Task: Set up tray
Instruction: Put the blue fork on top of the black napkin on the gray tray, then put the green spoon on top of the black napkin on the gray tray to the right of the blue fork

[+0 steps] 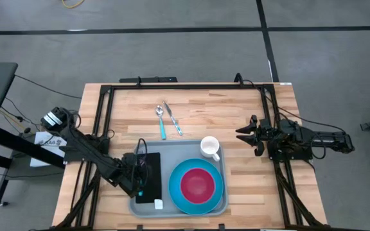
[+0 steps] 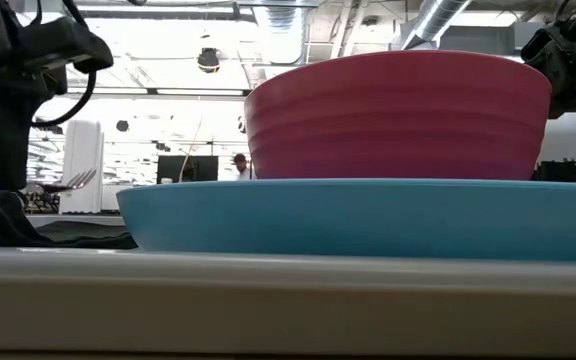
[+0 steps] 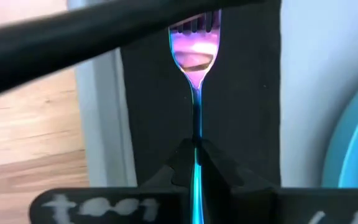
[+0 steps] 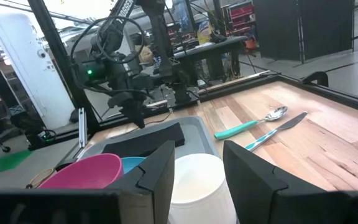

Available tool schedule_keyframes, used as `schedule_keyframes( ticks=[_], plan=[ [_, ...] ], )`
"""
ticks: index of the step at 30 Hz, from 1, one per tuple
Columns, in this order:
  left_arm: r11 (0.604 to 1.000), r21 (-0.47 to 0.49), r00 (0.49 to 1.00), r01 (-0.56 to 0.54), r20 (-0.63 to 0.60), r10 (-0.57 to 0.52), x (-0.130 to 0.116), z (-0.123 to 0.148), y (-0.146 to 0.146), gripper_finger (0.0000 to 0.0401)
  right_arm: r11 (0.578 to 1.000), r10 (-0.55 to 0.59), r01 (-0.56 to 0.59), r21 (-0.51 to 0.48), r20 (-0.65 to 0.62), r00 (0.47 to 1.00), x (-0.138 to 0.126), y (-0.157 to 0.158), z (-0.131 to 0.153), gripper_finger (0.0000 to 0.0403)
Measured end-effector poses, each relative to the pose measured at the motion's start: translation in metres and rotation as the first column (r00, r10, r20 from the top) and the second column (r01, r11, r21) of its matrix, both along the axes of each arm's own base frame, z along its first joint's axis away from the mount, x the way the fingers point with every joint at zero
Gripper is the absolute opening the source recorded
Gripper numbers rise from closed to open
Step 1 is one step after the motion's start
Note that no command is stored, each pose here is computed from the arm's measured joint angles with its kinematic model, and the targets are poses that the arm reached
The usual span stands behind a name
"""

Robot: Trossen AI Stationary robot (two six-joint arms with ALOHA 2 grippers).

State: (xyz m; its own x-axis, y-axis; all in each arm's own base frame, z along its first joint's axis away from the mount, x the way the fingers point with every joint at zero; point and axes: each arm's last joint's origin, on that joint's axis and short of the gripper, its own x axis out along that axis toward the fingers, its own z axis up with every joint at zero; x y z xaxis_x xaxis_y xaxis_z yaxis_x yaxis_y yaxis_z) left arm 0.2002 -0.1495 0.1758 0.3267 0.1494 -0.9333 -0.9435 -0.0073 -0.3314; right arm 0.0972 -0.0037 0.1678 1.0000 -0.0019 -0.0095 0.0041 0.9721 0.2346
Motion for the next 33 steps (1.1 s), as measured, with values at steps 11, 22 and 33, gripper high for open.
schedule_keyframes(
  ticks=[11, 22, 33],
  plan=[
    [0.999, -0.031, 0.998, -0.010, -0.062, 0.008, 0.008, -0.022, -0.009, 0.0000, 1.000, 0.000, 0.000, 0.000, 0.000, 1.000, 0.000, 0.000, 0.000, 0.0129],
    [0.999, -0.043, 0.998, -0.026, -0.066, 0.023, 0.009, -0.022, -0.007, 0.0049, 1.000, 0.000, 0.000, 0.000, 0.000, 1.000, 0.000, 0.000, 0.000, 0.0129],
    [0.999, -0.029, 0.999, -0.038, 0.006, 0.039, 0.010, -0.009, -0.005, 0.0083, 1.000, 0.000, 0.000, 0.000, 0.000, 1.000, 0.000, 0.000, 0.000, 0.0129]
  ],
)
